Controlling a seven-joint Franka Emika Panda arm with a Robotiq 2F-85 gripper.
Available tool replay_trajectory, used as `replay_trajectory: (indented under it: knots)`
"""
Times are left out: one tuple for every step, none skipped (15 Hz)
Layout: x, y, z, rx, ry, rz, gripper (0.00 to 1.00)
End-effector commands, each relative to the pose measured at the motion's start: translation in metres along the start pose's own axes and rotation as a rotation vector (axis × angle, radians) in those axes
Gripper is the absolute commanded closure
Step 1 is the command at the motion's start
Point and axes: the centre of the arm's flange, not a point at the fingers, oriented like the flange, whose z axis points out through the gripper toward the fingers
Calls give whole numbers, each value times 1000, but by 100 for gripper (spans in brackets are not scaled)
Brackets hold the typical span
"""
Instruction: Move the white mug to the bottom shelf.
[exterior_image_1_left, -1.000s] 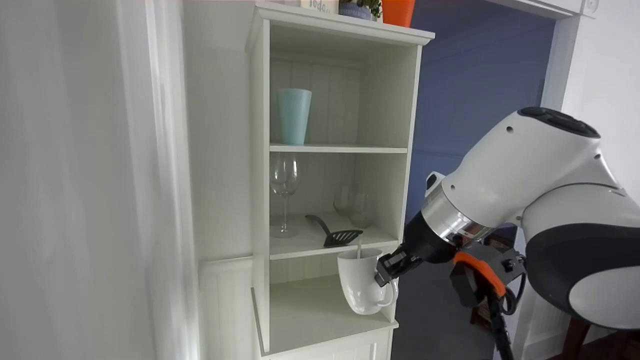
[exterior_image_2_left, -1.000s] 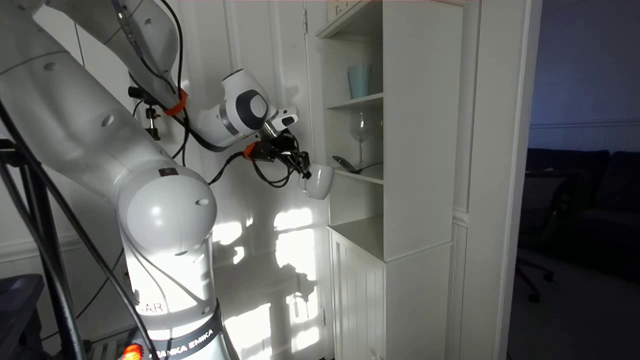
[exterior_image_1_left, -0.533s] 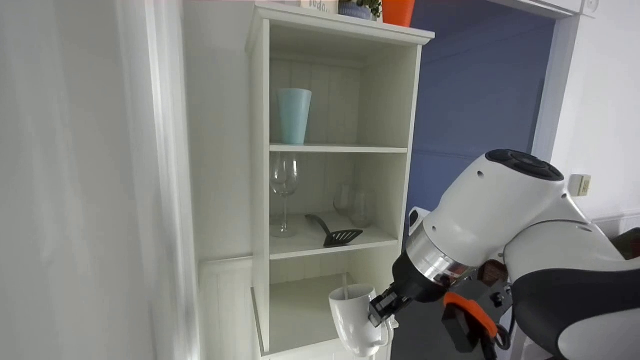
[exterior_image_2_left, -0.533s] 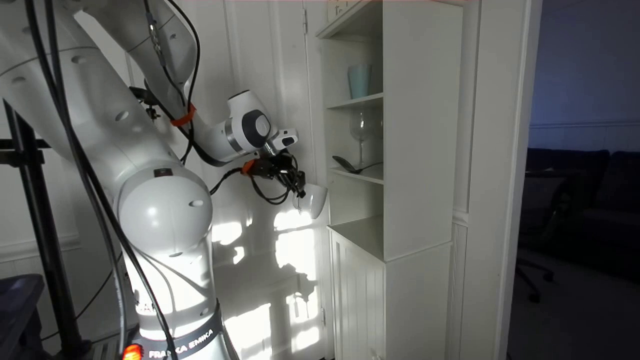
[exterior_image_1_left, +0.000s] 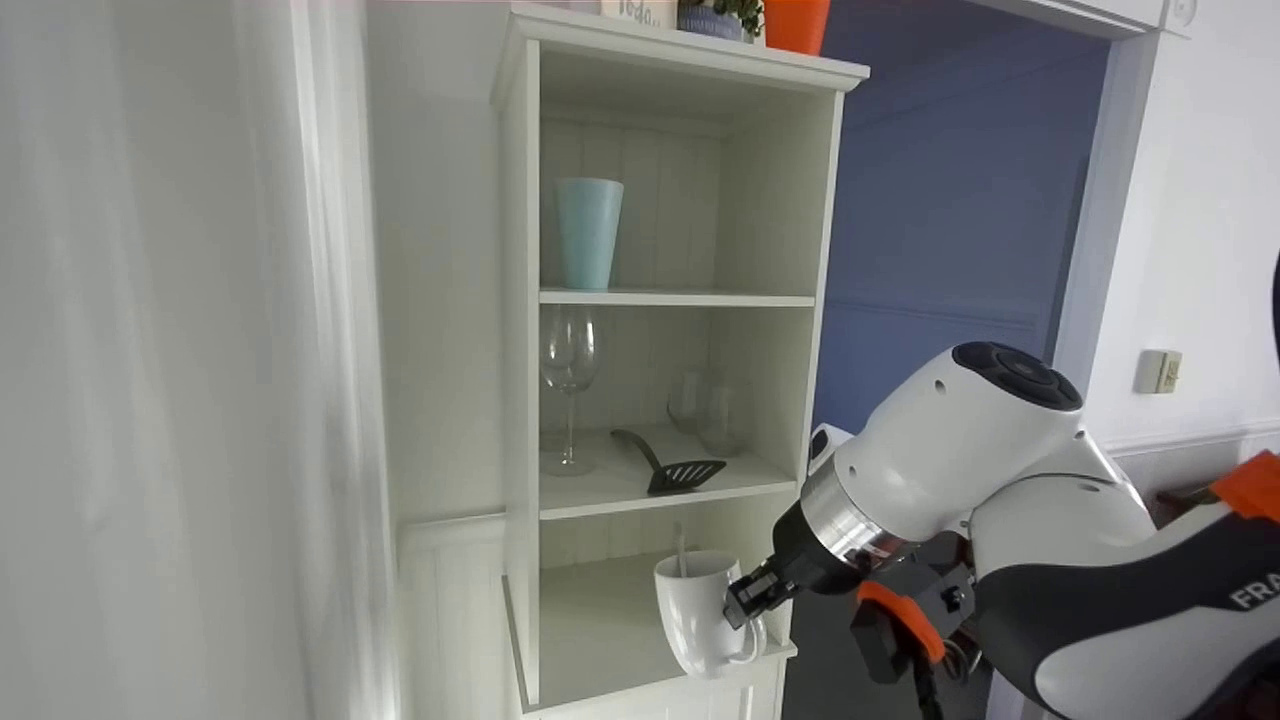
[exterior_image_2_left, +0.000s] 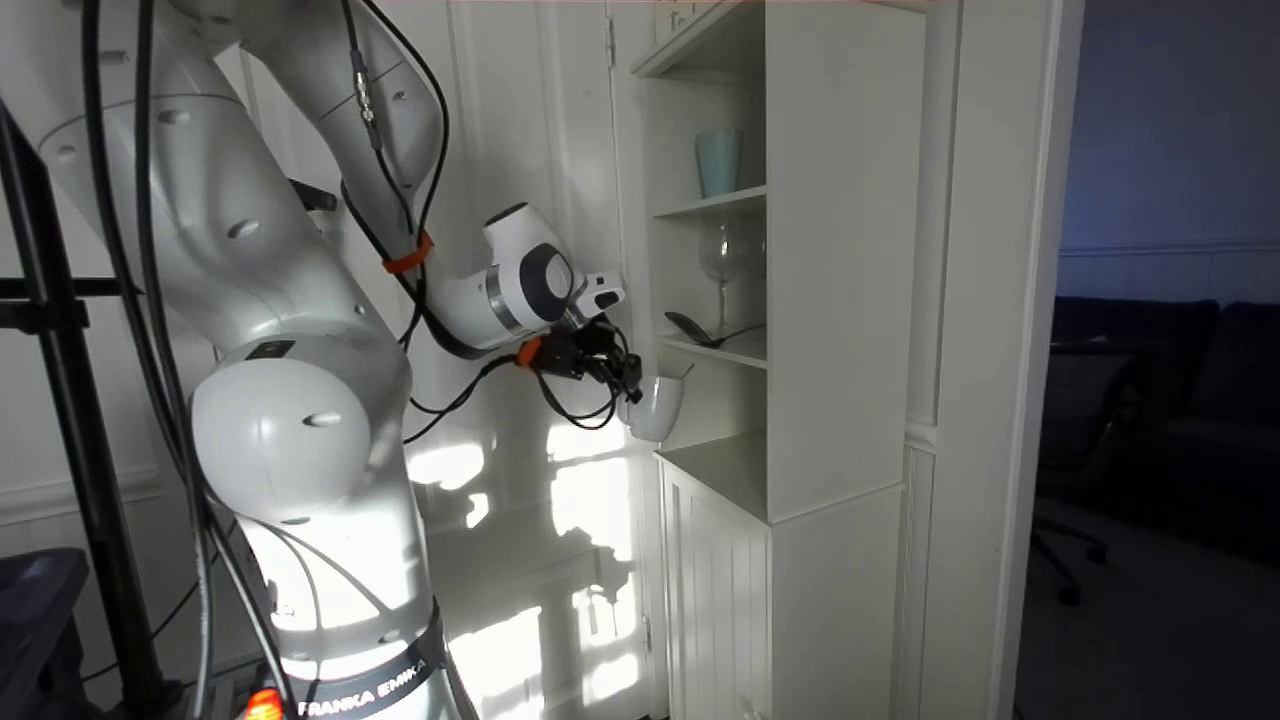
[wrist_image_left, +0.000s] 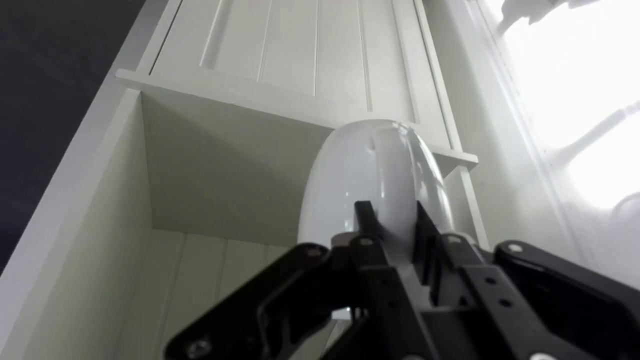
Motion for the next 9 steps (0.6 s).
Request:
replay_trajectory:
  knots:
    - [-28,26,19,7,59,16,95]
    - [-29,28,24,8,65,13,95]
    - [-30,31,28,8,63,14,95]
    - [-31,33,34,13,58,17,95]
    - [-33,35,38,13,60,11,95]
    - [-35,35,42,15,61,5,95]
    - [-35,37,46,9,77,-9,95]
    - [-35,40,49,1,88,-17,95]
    - [-4,29,38,2,29,0,81]
